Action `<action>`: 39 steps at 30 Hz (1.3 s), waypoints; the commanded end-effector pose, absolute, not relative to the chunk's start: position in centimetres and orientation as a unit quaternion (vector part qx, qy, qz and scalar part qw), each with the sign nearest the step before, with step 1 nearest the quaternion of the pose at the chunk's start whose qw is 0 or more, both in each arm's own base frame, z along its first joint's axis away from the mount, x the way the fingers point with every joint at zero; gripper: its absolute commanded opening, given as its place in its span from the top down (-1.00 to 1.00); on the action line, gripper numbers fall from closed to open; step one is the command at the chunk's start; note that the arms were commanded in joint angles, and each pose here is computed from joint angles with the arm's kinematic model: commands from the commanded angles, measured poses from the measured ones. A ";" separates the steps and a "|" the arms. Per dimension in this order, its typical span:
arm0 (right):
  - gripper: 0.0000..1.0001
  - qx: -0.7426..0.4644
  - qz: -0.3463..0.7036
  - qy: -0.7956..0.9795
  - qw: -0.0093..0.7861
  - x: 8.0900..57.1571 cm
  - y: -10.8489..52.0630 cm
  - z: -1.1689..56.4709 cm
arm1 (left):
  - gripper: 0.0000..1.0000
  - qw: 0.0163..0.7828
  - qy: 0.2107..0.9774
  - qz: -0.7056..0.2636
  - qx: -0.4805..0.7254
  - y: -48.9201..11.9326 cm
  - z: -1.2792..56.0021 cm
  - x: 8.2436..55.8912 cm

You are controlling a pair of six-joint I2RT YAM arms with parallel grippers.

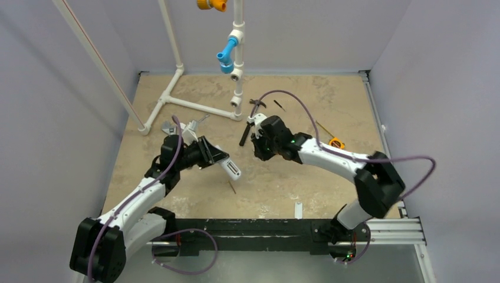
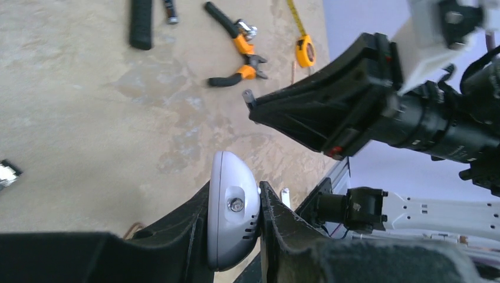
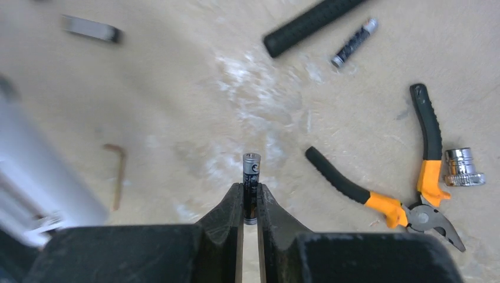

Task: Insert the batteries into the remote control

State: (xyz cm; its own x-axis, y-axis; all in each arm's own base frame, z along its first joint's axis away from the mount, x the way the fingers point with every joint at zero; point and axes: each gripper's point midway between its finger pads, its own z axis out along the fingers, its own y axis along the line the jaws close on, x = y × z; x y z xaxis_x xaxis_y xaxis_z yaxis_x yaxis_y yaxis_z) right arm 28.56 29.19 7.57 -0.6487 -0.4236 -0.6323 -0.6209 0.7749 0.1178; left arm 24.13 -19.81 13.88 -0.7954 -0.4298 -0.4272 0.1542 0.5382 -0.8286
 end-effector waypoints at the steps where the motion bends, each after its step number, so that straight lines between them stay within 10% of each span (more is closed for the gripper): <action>1: 1.00 -0.307 0.288 0.805 0.418 26.2 31.2 17.1 | 1.00 0.397 0.773 -0.495 -0.011 -21.5 19.4 24.1; 15: 1.00 -0.419 0.407 0.552 0.595 17.1 28.3 26.7 | 1.00 0.444 0.631 -0.622 0.132 -25.7 26.2 20.3; 39: 1.00 -0.526 0.419 0.459 0.581 12.8 27.9 27.4 | 1.00 0.483 0.538 -0.650 0.235 -25.9 28.7 16.7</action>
State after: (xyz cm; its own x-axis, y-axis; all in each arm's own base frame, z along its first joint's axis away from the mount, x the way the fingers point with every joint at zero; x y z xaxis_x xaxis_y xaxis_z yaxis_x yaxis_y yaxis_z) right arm 13.47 27.66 25.74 0.1556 -0.0287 -0.9874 -0.9770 0.1427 -0.1581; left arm 17.34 -26.19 27.35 -0.5023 -0.3498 -0.7908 0.8313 0.0565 -0.5530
